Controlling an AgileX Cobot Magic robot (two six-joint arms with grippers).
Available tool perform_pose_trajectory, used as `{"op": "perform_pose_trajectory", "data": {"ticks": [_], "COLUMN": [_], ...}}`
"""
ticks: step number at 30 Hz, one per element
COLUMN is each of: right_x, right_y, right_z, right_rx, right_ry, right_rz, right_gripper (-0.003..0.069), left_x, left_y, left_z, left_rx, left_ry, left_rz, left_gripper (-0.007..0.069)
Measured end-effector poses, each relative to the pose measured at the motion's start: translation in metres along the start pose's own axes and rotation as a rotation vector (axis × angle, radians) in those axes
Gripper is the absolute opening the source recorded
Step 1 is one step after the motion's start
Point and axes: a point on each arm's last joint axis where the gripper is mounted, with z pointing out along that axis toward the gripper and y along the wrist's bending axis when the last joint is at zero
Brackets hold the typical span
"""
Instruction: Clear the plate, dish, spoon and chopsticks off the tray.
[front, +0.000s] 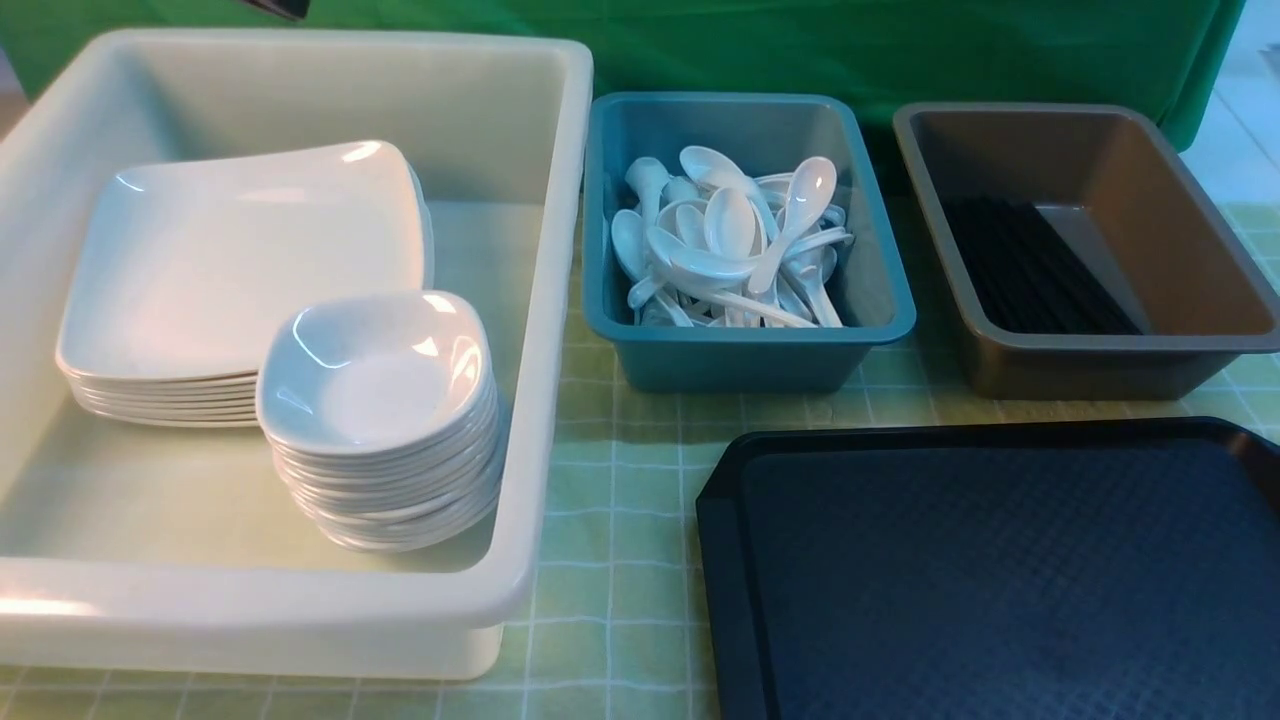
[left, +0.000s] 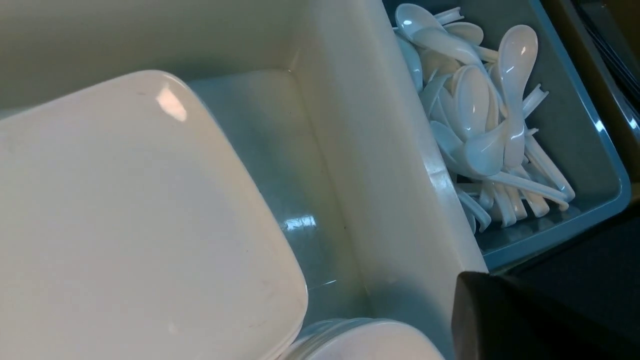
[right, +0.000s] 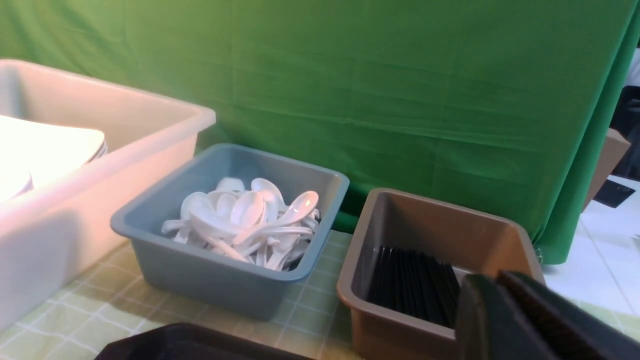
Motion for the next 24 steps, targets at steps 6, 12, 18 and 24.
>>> {"op": "perform_pose_trajectory", "data": {"ticks": [6,12,18,24], "right_x": [0.003,0.045,0.100,0.132], "right_y": [0.001,0.006,0.002,-0.005], "right_z": [0.001,0.010,0.005,-0.002], "right_rx": [-0.002,-0.021,0.096,0.274], "right_ry": [0.003,0.057,0.215,0.246], "right_rz": [0.000,-0.006,-0.001,0.014], "right_gripper": [0.0035,0.0052,0.0064,0.0074], "left_x": [0.000,0.000,0.000,0.003], "left_y": [0.000,0.000,-0.005,-0.023], "left_z": [0.000,0.000,0.000,-0.004], "left_rx": [0.000,0.001,0.004,0.021], "left_ry": [0.000,0.000,0.000,0.005], "left_rz": [-0.013,-0.015,-0.001,0.039], "left_gripper": [-0.0013,-0.0013,-0.0013,-0.0013]}}
